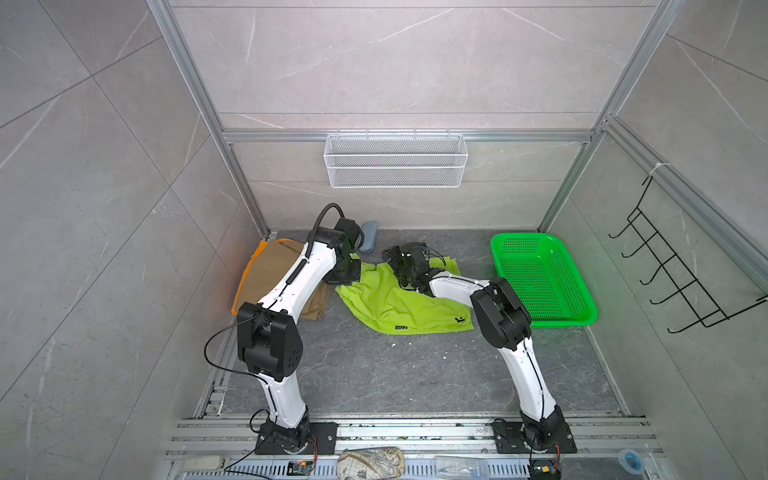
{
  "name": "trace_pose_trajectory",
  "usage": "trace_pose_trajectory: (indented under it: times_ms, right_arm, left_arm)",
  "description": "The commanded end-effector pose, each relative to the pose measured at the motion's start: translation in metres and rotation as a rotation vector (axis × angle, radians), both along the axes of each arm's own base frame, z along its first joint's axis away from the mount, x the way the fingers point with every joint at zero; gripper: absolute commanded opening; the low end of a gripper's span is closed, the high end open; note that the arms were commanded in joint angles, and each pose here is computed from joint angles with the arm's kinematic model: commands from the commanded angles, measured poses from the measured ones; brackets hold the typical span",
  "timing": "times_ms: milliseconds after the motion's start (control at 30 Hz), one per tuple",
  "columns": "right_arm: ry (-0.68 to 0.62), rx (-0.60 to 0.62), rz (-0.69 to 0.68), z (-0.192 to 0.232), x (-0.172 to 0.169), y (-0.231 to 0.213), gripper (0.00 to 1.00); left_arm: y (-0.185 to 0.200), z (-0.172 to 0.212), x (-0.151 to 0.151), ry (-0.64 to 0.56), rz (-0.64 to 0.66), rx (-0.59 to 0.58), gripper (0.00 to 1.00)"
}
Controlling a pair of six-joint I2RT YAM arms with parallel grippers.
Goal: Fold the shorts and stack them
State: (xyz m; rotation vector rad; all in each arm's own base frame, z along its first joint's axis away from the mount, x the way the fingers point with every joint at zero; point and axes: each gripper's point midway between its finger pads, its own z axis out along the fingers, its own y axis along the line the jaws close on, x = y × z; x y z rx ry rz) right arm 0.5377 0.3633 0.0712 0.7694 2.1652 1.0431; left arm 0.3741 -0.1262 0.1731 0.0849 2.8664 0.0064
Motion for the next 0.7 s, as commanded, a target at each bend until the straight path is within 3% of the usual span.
trace_pose_trajectory:
  times_ms: [0, 100, 233, 400, 667]
  right_arm:
    - [-0.001, 0.002, -0.041, -0.012, 0.007, 0.002, 0.99]
    - [-0.022, -0.006, -0.029, -0.001, 0.006, 0.003, 1.0]
    - [-0.108, 0.011, -0.006, 0.059, 0.001, 0.0, 0.99]
    - [-0.132, 0.051, 0.001, 0.105, -0.041, -0.011, 1.0]
    - [-0.015, 0.088, -0.011, 0.056, -0.113, -0.008, 0.99]
  left_arm:
    - [0.0, 0.024, -0.008, -0.055, -0.029, -0.032, 0.0]
    - [-0.001, 0.024, -0.009, -0.059, -0.031, -0.041, 0.0]
    - [-0.005, 0.023, -0.009, -0.062, -0.033, -0.065, 0.0]
    - [-0.009, 0.028, -0.006, -0.077, -0.033, -0.09, 0.0]
    - [-0.013, 0.028, -0.004, -0.084, -0.037, -0.105, 0.0]
